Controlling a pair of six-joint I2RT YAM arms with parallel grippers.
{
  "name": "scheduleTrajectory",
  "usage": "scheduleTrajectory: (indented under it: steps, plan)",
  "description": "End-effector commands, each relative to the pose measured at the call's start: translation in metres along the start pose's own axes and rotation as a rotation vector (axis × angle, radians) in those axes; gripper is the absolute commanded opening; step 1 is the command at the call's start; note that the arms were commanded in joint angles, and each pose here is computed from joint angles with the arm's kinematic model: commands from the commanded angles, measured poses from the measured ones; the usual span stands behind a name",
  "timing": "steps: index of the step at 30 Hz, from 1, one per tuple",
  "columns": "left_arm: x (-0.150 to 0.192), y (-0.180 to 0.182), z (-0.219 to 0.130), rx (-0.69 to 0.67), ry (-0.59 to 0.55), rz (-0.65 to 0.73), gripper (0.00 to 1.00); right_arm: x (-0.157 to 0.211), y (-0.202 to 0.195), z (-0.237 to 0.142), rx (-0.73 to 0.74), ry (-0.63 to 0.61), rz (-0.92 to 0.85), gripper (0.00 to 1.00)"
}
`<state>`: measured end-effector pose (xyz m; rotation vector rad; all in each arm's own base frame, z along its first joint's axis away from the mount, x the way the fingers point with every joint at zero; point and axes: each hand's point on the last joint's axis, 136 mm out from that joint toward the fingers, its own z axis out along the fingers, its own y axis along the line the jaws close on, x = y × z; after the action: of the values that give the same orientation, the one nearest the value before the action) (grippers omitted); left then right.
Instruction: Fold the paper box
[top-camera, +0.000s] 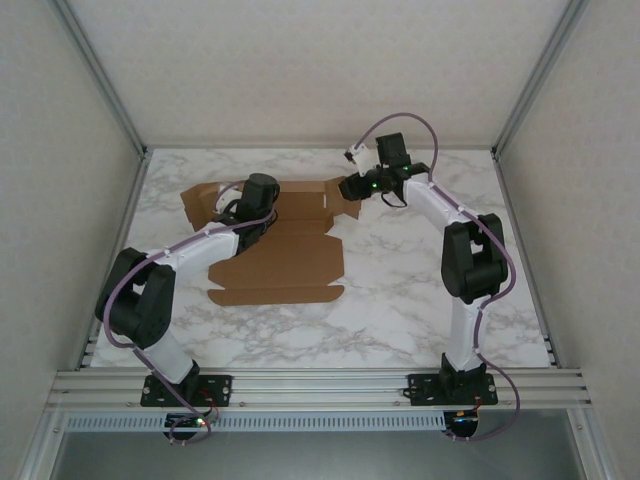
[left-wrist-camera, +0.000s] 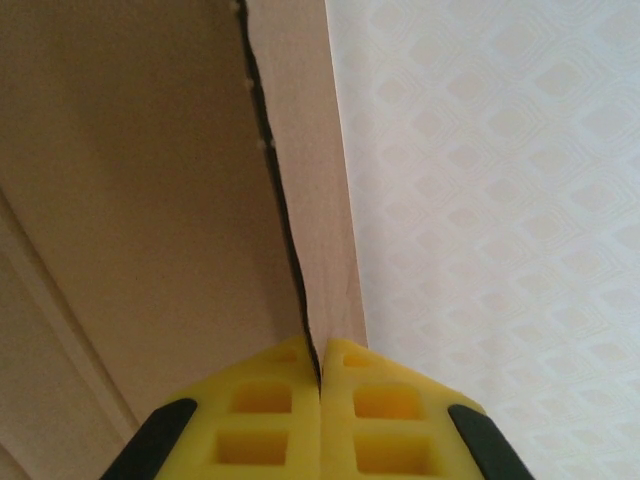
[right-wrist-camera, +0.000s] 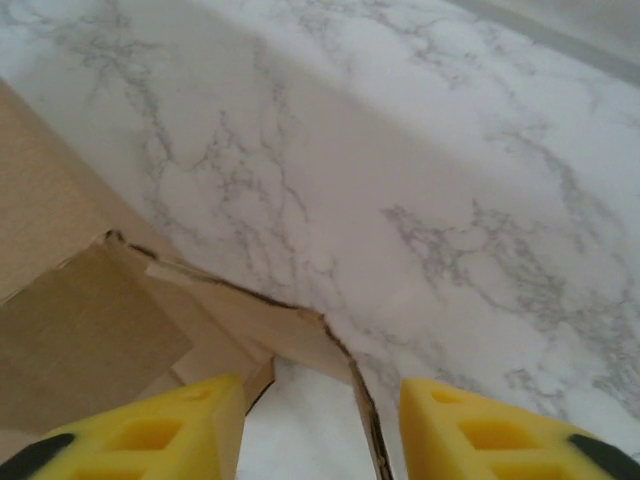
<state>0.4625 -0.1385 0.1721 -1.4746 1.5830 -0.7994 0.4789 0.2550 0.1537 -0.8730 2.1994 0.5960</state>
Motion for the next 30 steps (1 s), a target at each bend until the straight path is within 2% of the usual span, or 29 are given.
scheduleTrajectory:
  steps: [1, 7, 12, 23, 30]
  plan:
    - [-0.001, 0.06, 0.003, -0.187, 0.025, 0.098, 0.0, 0.004, 0.015, -0.008, -0.053, 0.032, 0.06, 0.37]
    - [0.001, 0.063, 0.004, -0.193, 0.031, 0.094, 0.0, 0.012, 0.031, -0.01, -0.028, 0.099, 0.115, 0.31]
    - [-0.001, 0.059, 0.003, -0.188, 0.026, 0.092, 0.0, 0.004, 0.036, -0.02, 0.006, 0.085, 0.176, 0.21]
    - [0.001, 0.059, 0.003, -0.189, 0.029, 0.091, 0.0, -0.001, 0.053, -0.03, -0.028, 0.069, 0.376, 0.2]
    - [0.004, 0.06, 0.004, -0.191, 0.037, 0.089, 0.0, 0.004, 0.083, -0.018, -0.149, 0.071, 0.393, 0.26]
